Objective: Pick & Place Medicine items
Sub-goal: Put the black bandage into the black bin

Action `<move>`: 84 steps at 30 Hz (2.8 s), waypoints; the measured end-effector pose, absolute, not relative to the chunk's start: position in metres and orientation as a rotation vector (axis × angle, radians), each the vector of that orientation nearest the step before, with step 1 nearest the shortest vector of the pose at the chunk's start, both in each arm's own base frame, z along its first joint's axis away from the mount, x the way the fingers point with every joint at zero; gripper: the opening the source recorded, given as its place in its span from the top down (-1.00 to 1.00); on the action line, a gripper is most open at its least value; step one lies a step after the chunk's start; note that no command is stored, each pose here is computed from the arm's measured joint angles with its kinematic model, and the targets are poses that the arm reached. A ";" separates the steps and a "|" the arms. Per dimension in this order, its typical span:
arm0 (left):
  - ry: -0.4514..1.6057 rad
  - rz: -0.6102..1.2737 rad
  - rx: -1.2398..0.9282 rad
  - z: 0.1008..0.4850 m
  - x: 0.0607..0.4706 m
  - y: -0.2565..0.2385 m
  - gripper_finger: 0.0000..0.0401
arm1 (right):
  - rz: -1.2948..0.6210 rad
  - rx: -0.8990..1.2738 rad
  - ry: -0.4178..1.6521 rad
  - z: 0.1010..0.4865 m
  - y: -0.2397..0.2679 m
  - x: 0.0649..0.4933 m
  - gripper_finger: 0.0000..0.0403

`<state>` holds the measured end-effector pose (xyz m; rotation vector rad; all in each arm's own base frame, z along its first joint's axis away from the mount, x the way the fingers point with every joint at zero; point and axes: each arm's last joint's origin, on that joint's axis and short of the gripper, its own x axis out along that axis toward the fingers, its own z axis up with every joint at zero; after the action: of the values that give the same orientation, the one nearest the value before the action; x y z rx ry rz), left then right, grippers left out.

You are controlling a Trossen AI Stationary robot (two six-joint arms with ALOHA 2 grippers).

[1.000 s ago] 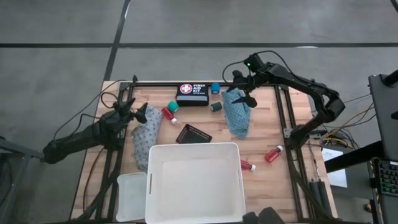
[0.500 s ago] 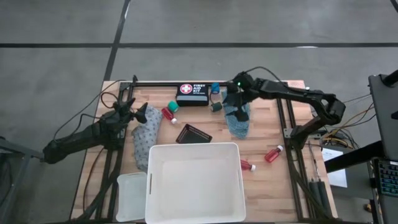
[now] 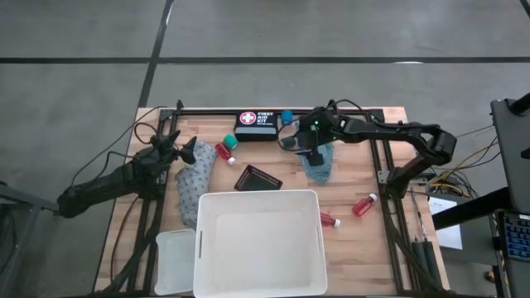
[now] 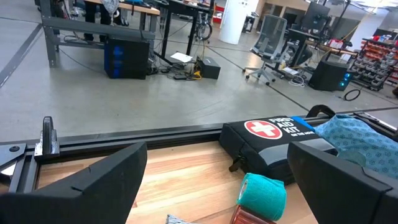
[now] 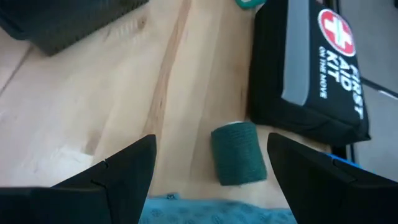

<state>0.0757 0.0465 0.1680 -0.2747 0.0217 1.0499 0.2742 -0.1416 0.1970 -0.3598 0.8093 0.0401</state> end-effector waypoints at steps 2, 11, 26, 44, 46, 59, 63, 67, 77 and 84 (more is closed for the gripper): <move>0.022 1.050 -0.275 0.168 0.076 0.046 -0.96 | 0.019 -0.341 0.837 0.191 -0.143 0.279 -0.50; 0.022 1.050 -0.275 0.168 0.076 0.047 -0.96 | -0.046 -0.352 0.908 0.174 -0.156 0.305 -0.50; 0.025 1.051 -0.274 0.168 0.076 0.047 -0.96 | -0.069 -0.289 0.968 0.153 -0.161 0.313 -0.50; 0.028 1.051 -0.274 0.168 0.076 0.047 -0.96 | -0.100 -0.301 0.969 0.147 -0.164 0.316 -0.49; 0.028 1.051 -0.274 0.168 0.076 0.047 -0.96 | -0.090 -0.293 0.972 0.147 -0.163 0.315 -0.46; 0.028 1.051 -0.274 0.168 0.076 0.047 -0.96 | -0.012 -0.178 0.989 0.181 -0.123 0.305 -0.39; 0.028 1.051 -0.273 0.168 0.076 0.047 -0.96 | -0.073 -0.304 0.957 0.200 -0.121 0.303 -0.41; 0.028 1.051 -0.273 0.168 0.076 0.047 -0.96 | -0.080 -0.313 0.958 0.200 -0.121 0.303 -0.42; 0.028 1.051 -0.274 0.168 0.076 0.047 -0.96 | -0.150 -0.189 1.000 0.160 -0.139 0.316 -0.45; 0.028 1.051 -0.274 0.168 0.076 0.047 -0.96 | -0.168 -0.131 1.045 0.140 -0.149 0.315 -0.39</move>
<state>0.0760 0.0466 0.1677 -0.2735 0.0280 1.0508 0.3151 -0.1494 0.1403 -0.1313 1.0455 -0.1684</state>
